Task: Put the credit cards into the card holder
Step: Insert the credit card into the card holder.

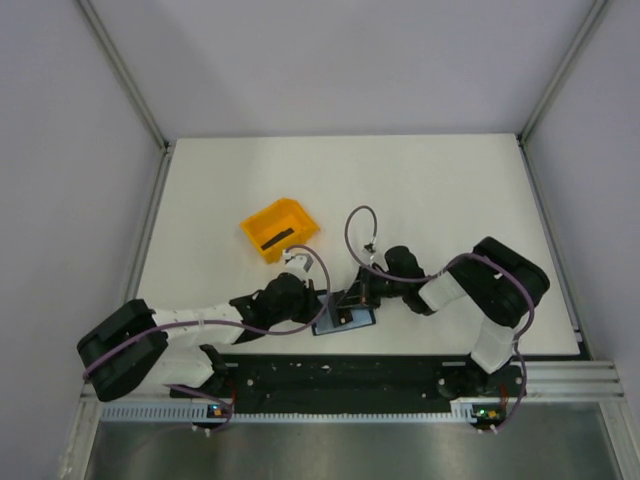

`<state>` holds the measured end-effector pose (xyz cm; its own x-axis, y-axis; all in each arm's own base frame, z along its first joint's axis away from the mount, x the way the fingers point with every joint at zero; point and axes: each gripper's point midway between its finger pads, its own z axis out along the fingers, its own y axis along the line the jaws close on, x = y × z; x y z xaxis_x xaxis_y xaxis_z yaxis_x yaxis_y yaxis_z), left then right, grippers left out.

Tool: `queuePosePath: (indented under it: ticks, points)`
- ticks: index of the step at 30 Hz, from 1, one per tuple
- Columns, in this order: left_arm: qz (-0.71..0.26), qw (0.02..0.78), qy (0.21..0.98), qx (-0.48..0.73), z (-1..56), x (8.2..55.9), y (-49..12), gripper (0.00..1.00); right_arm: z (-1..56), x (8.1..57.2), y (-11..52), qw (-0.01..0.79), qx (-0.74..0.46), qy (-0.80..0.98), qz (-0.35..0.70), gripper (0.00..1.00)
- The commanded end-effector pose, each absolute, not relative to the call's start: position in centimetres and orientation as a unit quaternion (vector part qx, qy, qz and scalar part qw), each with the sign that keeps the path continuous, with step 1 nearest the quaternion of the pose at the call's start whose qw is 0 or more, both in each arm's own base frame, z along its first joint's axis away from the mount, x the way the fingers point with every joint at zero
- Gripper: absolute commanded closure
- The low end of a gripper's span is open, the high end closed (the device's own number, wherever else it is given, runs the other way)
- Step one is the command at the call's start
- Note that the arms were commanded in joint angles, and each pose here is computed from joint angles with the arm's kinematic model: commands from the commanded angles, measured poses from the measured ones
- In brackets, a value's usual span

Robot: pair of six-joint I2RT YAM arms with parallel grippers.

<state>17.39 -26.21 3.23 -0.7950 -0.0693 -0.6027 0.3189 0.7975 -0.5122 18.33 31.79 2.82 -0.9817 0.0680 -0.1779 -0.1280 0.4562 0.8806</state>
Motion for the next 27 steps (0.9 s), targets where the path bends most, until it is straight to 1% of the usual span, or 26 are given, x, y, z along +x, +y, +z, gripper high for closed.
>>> queuePosePath:
  ticks: [1,5,8,9,10,13,15,17,22,25,27]
  points:
    - [-0.276,0.291,0.913,0.07,1.1,16.4,-24.5,1.0,3.5,17.7,33.2,0.097,-0.019,0.826,0.555,1.0]
    - [-0.277,0.299,0.91,0.071,2.0,16.7,-24.6,1.0,3.0,17.8,33.0,0.103,-0.008,0.826,0.554,1.0]
    - [-0.283,0.319,0.902,0.07,4.1,17.2,-24.6,1.0,2.3,17.8,32.7,0.104,-0.005,0.834,0.542,1.0]
    - [-0.282,0.328,0.899,0.068,4.8,17.4,-24.4,0.93,2.1,17.8,32.6,0.104,-0.005,0.837,0.538,1.0]
    - [-0.281,0.335,0.897,0.066,5.4,17.5,-24.2,0.88,2.0,17.8,32.6,0.106,-0.005,0.838,0.535,1.0]
    - [-0.262,0.349,0.898,0.056,6.0,17.6,-22.8,0.79,1.5,17.7,32.3,0.107,-0.007,0.845,0.523,1.0]
    - [-0.247,0.354,0.901,0.053,5.6,17.6,-22.0,0.76,1.3,17.8,32.1,0.108,-0.007,0.849,0.517,1.0]
    - [-0.239,0.35,0.904,0.053,4.9,17.4,-21.6,0.76,1.3,17.8,32.1,0.11,-0.009,0.85,0.515,1.0]
    - [-0.22,0.318,0.92,0.055,2.5,16.7,-21.2,0.88,1.5,17.9,32.1,0.112,-0.012,0.851,0.513,0.99]
    - [-0.215,0.307,0.925,0.055,1.6,16.4,-21.2,1.0,1.5,17.9,32.1,0.116,-0.018,0.854,0.507,0.96]
    - [-0.215,0.304,0.926,0.056,1.3,16.4,-21.4,1.0,1.4,17.9,32.1,0.117,-0.023,0.858,0.499,0.94]
